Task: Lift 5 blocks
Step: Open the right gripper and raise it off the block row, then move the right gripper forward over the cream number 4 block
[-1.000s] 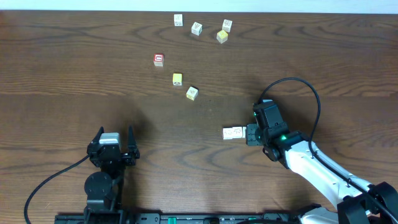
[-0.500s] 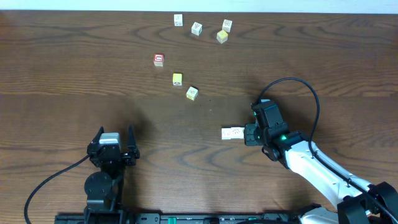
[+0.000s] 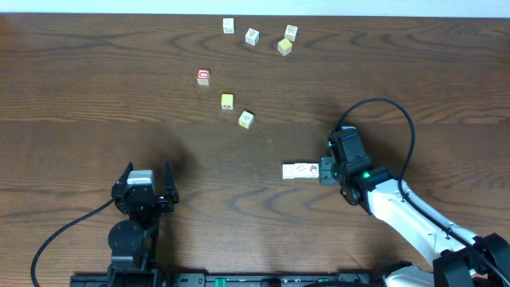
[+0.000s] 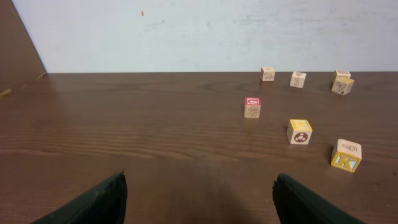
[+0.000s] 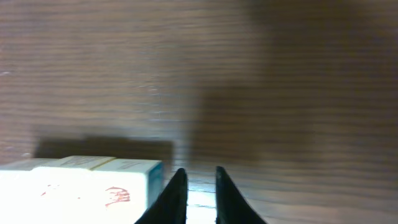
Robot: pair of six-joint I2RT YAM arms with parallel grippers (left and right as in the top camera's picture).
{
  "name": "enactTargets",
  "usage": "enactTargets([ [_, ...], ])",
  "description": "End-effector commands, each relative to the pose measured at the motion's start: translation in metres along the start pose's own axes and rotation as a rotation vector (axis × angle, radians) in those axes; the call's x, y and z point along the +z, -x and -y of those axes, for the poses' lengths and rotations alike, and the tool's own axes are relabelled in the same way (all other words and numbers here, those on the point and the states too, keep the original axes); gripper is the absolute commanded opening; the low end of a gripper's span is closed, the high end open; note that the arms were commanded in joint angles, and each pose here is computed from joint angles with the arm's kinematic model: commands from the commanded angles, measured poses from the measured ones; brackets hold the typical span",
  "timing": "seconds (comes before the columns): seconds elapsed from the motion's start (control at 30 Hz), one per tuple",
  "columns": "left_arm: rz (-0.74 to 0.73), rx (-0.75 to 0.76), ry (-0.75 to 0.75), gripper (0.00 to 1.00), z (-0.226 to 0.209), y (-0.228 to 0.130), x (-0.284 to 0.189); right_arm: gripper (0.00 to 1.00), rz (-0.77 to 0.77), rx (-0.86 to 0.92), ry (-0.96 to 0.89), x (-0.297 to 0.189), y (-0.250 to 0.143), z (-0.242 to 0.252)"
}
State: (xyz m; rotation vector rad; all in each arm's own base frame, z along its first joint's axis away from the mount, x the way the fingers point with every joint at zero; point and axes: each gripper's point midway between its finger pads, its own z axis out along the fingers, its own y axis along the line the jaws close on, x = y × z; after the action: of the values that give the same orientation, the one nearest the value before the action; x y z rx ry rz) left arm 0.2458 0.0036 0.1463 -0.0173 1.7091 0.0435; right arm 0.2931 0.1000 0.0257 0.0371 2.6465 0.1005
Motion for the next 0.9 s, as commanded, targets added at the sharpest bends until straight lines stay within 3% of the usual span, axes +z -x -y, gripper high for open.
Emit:
enactTargets([
  [0.0,-0.055,-0.003,0.007,0.75,-0.001,-0.018,0.001,0.09,0.033,0.039,-0.04,-0.004,0.018,0.01],
  [0.13,-0.055,-0.003,0.007,0.75,-0.001,-0.018,0.001,0.24,0.074,-0.041,0.035,-0.016,0.045,-0.009],
  [0.23,-0.055,-0.003,0.008,0.76,-0.001,-0.018,0.001,0.5,0.124,-0.168,0.156,-0.036,0.075,-0.039],
  [0.5,-0.055,-0.003,0.007,0.75,-0.001,-0.018,0.001,0.67,0.257,-0.239,0.219,-0.059,0.143,-0.069],
  [0.67,-0.055,-0.003,0.007,0.75,-0.001,-0.018,0.001,0.78,0.203,-0.304,0.317,-0.039,0.155,-0.104],
  [0.87,-0.055,-0.003,0.007,0.75,-0.001,-0.018,0.001,0.81,0.164,-0.411,0.343,-0.016,0.164,-0.147],
])
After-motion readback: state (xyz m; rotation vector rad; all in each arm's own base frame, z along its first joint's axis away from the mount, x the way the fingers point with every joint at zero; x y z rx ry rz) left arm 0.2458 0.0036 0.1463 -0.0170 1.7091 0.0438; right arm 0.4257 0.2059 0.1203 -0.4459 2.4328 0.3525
